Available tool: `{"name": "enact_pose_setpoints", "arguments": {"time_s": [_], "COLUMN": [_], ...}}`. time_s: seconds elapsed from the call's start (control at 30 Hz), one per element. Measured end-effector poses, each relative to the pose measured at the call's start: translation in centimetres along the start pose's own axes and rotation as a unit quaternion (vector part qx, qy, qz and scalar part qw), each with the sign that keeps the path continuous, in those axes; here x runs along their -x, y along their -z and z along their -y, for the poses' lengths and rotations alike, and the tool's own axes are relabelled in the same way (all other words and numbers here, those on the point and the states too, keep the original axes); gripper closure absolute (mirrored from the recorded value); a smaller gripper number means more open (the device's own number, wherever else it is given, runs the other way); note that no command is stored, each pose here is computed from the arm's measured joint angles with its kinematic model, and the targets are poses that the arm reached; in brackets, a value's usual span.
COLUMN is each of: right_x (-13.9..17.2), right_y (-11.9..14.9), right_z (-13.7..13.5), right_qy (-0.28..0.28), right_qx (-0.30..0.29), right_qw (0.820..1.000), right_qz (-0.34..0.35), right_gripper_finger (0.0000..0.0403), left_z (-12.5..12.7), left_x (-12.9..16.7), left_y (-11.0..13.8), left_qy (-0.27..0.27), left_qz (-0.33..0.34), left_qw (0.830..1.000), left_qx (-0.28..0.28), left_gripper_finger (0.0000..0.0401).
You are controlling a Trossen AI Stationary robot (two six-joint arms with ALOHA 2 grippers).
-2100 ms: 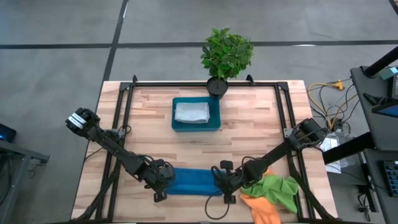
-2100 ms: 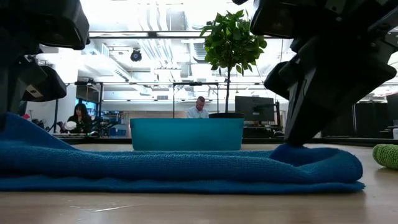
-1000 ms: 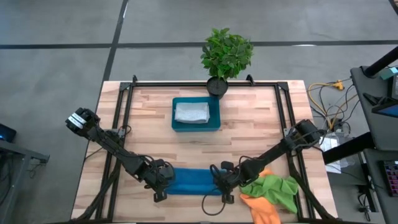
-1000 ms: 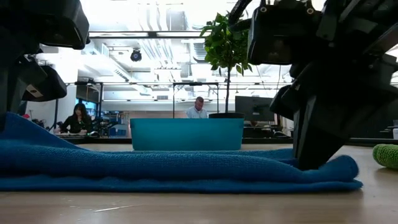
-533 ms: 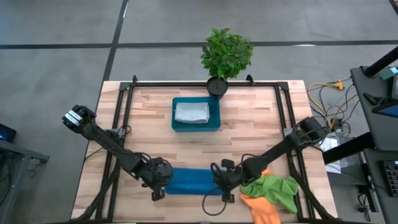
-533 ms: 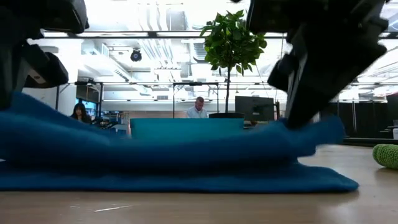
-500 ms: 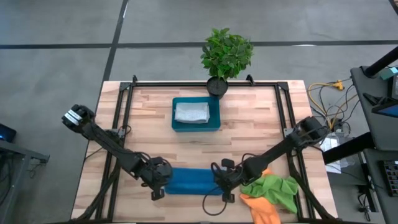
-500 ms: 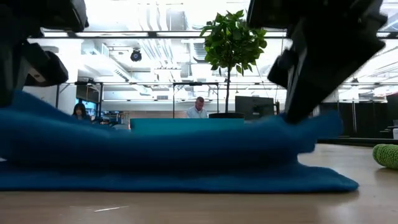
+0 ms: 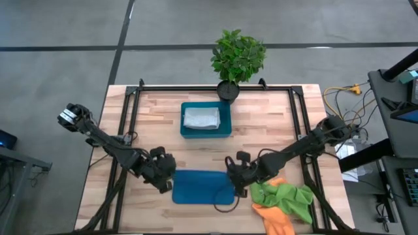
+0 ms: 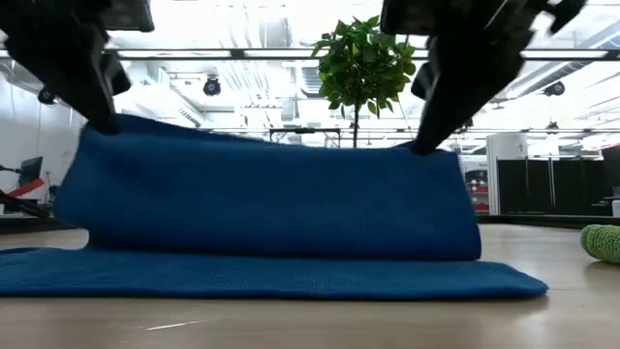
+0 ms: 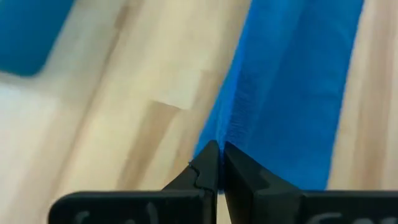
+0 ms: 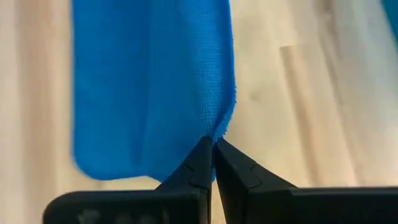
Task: Fold microfiber towels
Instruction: Fold the blue microfiber towel
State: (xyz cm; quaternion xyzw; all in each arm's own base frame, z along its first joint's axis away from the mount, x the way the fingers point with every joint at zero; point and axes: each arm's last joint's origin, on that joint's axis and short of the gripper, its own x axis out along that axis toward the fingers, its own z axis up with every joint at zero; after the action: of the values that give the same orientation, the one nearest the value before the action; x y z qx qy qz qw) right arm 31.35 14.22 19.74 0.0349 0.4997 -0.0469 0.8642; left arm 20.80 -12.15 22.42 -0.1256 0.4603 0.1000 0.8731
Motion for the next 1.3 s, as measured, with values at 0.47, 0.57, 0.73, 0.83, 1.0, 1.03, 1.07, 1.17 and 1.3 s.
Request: {"name": "enact_pose_setpoints", "arguments": {"time_s": [0.47,0.57,0.73,0.83,1.0,1.03,1.07,1.17,1.3], "right_x": [-1.2,-1.3,-1.1,-0.6,0.5,0.6,0.8,1.0,0.9], "right_y": [-2.4,-2.7,-3.0,-3.0,-2.3,-2.2,-1.9,-1.2,-0.2], "right_z": [7.2,8.5,9.3,8.9,7.0,6.5,5.9,4.3,2.5], "right_qy": [0.088,0.1,0.107,0.102,0.083,0.079,0.074,0.063,0.057], "right_qx": [-0.002,-0.01,-0.017,-0.02,-0.027,-0.025,-0.021,-0.021,-0.031], "right_qw": [0.996,0.995,0.994,0.995,0.996,0.997,0.997,0.998,0.998], "right_qz": [-0.016,-0.016,-0.013,-0.006,0.007,0.007,0.007,0.003,0.004], "right_gripper_finger": [0.0394,0.0394,0.0394,0.0394,0.0394,0.0394,0.0394,0.0395,0.0395], "left_z": [-5.0,-6.1,-6.9,-6.8,-5.8,-5.6,-5.3,-4.6,-3.8], "left_x": [-1.6,-1.8,-2.0,-2.0,-1.7,-1.6,-1.6,-1.4,-1.2], "left_y": [-3.3,-3.9,-4.4,-4.3,-3.7,-3.5,-3.4,-2.9,-1.8], "left_qy": [-0.124,-0.147,-0.158,-0.156,-0.143,-0.139,-0.136,-0.125,-0.117], "left_qz": [0.016,0.018,0.017,0.017,0.014,0.015,0.015,0.016,0.007], "left_qw": [0.992,0.988,0.987,0.987,0.988,0.988,0.988,0.99,0.99], "left_qx": [-0.031,-0.033,-0.033,-0.036,-0.057,-0.061,-0.067,-0.071,-0.074], "left_gripper_finger": [0.0401,0.0401,0.0401,0.0401,0.0401,0.0401,0.0401,0.0401,0.0401]}}
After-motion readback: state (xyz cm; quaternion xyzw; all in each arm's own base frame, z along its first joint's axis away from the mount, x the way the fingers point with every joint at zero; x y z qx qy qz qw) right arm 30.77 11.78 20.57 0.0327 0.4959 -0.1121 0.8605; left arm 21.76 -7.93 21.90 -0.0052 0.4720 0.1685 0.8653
